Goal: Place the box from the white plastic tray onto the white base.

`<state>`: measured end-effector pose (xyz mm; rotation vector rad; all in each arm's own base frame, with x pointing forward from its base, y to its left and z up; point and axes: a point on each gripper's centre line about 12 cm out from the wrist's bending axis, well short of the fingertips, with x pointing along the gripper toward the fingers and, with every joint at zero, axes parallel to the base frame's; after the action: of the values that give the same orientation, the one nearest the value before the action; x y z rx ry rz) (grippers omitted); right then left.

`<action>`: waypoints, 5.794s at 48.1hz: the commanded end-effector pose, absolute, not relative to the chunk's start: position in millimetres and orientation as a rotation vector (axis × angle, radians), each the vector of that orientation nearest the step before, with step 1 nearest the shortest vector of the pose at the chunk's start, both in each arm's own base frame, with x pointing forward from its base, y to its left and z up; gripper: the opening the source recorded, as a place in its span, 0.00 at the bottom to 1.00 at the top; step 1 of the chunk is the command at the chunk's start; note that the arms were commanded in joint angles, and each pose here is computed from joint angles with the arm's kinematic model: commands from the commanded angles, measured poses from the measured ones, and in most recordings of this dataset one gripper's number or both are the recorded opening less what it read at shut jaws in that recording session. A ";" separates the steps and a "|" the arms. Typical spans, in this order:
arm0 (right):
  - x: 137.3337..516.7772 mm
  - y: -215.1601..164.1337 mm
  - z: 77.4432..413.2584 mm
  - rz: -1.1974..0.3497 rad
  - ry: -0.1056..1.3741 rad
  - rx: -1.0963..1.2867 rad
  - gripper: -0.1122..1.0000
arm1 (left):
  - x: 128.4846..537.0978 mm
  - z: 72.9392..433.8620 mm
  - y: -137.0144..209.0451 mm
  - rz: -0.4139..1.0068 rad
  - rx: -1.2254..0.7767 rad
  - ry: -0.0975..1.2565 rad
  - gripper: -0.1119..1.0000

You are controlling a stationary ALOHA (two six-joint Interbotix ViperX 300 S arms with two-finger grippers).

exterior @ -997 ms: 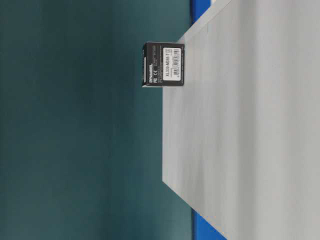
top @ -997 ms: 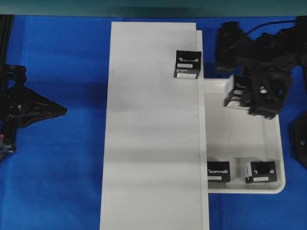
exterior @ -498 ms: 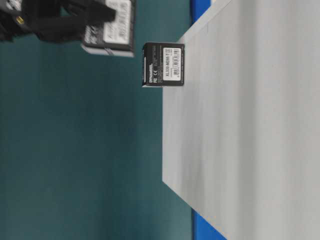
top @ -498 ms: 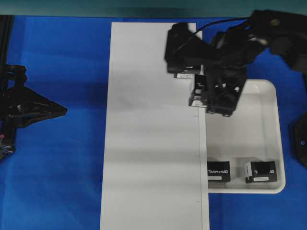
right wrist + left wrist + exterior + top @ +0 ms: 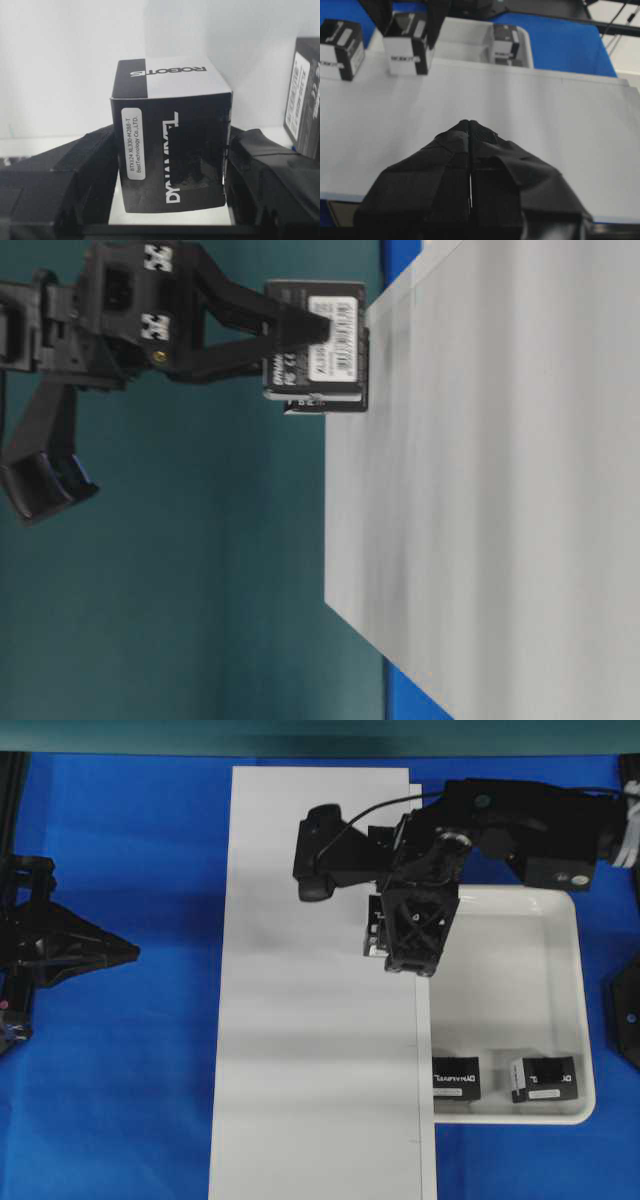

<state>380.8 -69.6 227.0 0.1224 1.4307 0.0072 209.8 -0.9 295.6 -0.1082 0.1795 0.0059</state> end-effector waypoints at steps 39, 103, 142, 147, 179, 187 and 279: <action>387.4 -68.1 200.3 0.046 1.470 0.066 0.65 | 212.6 308.2 -6.4 -0.022 -0.102 0.150 0.04; 385.2 -69.1 193.7 0.018 1.443 0.035 0.97 | 211.5 305.7 -6.0 -0.019 -0.103 0.175 0.04; 369.9 -61.7 280.0 -0.041 1.172 0.039 0.97 | 205.5 313.7 -6.8 -0.025 -0.105 0.137 0.04; 364.9 -60.2 296.4 -0.053 1.104 0.041 0.97 | 203.6 314.2 -6.7 -0.025 -0.105 0.135 0.04; 315.3 -54.3 346.9 -0.140 0.621 0.070 0.97 | 201.3 318.8 -10.1 -0.043 -0.107 0.118 0.04; 295.0 -52.7 350.5 -0.152 0.555 0.072 0.97 | 200.4 318.9 -10.0 -0.043 -0.106 0.116 0.04; 164.1 -19.9 329.8 -0.129 0.211 0.166 0.97 | 182.0 322.6 0.3 0.007 -0.109 0.089 0.04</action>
<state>163.5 -19.7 326.1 0.1667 0.2244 -0.1289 179.8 -0.3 319.3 -0.1087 0.0951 0.0041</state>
